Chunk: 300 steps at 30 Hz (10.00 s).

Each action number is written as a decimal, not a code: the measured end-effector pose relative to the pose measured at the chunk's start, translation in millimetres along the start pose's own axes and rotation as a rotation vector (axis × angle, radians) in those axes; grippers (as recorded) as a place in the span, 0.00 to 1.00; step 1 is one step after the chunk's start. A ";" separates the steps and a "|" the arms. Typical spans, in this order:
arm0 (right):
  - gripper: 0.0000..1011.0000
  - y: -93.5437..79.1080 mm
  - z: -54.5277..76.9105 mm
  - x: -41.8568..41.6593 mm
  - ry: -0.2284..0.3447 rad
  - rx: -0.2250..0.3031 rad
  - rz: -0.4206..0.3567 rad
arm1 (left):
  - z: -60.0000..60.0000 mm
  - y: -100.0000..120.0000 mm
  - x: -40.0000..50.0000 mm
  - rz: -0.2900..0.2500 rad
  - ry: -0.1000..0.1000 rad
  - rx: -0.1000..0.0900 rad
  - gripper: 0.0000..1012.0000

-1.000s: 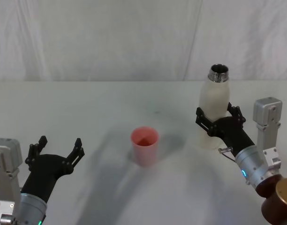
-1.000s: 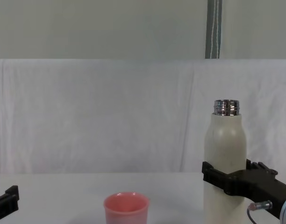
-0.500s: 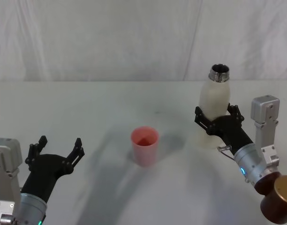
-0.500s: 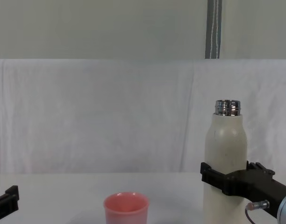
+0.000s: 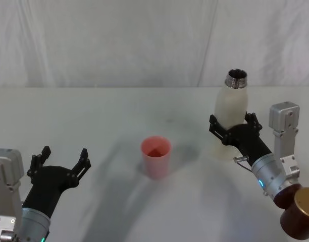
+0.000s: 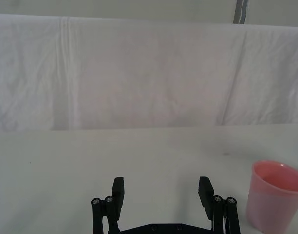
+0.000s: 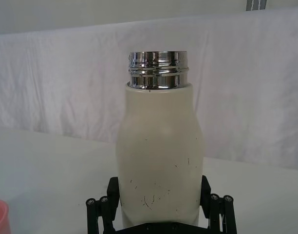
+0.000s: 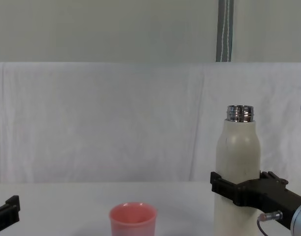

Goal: Grasp the thermos with one hand and pour water into the cup lid.

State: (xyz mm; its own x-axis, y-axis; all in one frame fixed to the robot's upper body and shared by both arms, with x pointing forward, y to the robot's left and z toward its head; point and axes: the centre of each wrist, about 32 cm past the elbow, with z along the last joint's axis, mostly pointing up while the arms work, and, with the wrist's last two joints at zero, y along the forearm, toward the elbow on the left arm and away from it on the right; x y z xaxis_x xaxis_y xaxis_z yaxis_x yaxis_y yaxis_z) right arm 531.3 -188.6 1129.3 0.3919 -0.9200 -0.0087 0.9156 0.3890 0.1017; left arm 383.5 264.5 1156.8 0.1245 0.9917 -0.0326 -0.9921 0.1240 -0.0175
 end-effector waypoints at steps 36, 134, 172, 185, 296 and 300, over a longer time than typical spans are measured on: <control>0.94 -3.7 4.6 7.3 0.001 0.017 0.014 | 0.0 0.0 0.0 0.000 0.000 0.000 0.99; 0.94 26.6 50.1 6.8 -0.507 0.081 0.330 | 0.0 0.0 0.0 0.000 0.000 0.000 0.99; 0.94 31.3 58.1 6.3 -0.964 -0.002 0.362 | 0.0 0.0 0.0 0.000 0.000 0.000 0.99; 0.94 30.1 61.3 5.3 -1.084 -0.022 0.371 | 0.0 0.0 0.0 0.000 0.000 0.000 0.99; 0.94 26.6 68.2 0.9 -1.459 -0.060 0.375 | 0.0 0.0 0.0 0.000 0.000 0.000 0.99; 0.94 26.8 68.9 0.8 -1.466 -0.057 0.373 | 0.0 0.0 0.0 0.000 0.000 0.000 0.99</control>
State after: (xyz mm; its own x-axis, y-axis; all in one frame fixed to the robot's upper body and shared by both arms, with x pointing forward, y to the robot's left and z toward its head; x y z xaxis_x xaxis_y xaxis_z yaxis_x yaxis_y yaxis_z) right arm 550.0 -182.2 1200.6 0.1930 0.0100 0.9812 0.8025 0.5738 -0.1637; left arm 383.5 264.5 1156.8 0.1245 0.9917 -0.0326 -0.9921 0.1240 -0.0175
